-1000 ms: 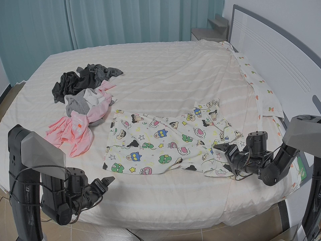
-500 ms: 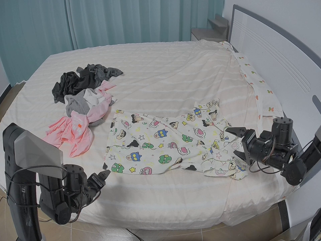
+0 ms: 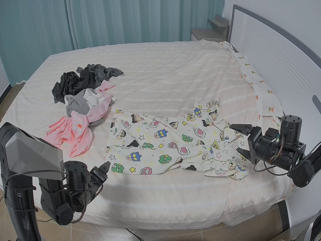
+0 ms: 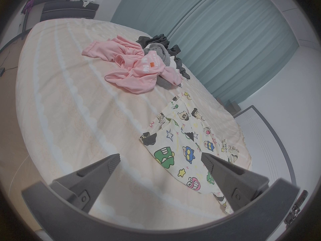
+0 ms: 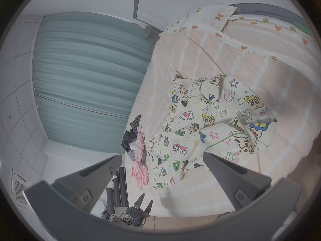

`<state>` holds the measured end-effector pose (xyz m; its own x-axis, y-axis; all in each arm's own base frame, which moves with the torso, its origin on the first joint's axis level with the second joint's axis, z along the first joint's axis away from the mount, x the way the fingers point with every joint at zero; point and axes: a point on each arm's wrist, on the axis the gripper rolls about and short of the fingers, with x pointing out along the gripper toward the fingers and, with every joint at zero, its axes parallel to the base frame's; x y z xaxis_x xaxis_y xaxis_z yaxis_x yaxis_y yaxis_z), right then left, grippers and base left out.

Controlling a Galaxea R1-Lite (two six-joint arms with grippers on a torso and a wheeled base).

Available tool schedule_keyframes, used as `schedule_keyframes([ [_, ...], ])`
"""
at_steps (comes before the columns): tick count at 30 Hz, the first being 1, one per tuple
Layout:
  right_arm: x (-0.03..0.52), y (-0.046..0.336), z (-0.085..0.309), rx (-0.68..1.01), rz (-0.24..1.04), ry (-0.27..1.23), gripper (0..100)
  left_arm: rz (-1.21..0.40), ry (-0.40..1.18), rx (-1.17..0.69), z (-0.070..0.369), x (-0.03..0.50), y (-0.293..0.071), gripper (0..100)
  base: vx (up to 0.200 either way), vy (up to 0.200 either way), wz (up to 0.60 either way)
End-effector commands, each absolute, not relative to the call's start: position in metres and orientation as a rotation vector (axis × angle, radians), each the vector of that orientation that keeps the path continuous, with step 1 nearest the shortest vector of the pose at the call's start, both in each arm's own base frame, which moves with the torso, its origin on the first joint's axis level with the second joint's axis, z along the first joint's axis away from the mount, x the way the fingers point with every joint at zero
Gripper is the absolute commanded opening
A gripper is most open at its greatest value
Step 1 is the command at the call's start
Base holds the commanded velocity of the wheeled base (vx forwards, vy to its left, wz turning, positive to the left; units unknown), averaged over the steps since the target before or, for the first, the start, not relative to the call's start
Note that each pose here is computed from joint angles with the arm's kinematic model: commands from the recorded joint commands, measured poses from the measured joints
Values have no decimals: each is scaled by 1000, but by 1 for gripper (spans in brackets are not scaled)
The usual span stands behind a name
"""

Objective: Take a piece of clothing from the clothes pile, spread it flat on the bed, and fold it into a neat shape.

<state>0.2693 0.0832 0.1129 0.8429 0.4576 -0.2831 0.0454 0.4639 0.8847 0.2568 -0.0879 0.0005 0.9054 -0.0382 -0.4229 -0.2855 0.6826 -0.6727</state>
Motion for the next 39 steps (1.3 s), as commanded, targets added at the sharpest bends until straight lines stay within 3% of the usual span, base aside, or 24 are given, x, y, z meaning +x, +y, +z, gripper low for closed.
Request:
schedule_keyframes([
  [1, 269, 84, 113, 1068, 272, 535, 100, 129, 407, -824, 4, 258, -88, 100, 200, 0, 0],
  [14, 266, 87, 106, 1028, 277, 560, 100, 125, 417, -818, 2, 258, -90, 100, 200, 0, 0],
  [39, 267, 88, 101, 1006, 271, 574, 100, 126, 393, -822, 4, 262, -91, 100, 0, 0, 0],
])
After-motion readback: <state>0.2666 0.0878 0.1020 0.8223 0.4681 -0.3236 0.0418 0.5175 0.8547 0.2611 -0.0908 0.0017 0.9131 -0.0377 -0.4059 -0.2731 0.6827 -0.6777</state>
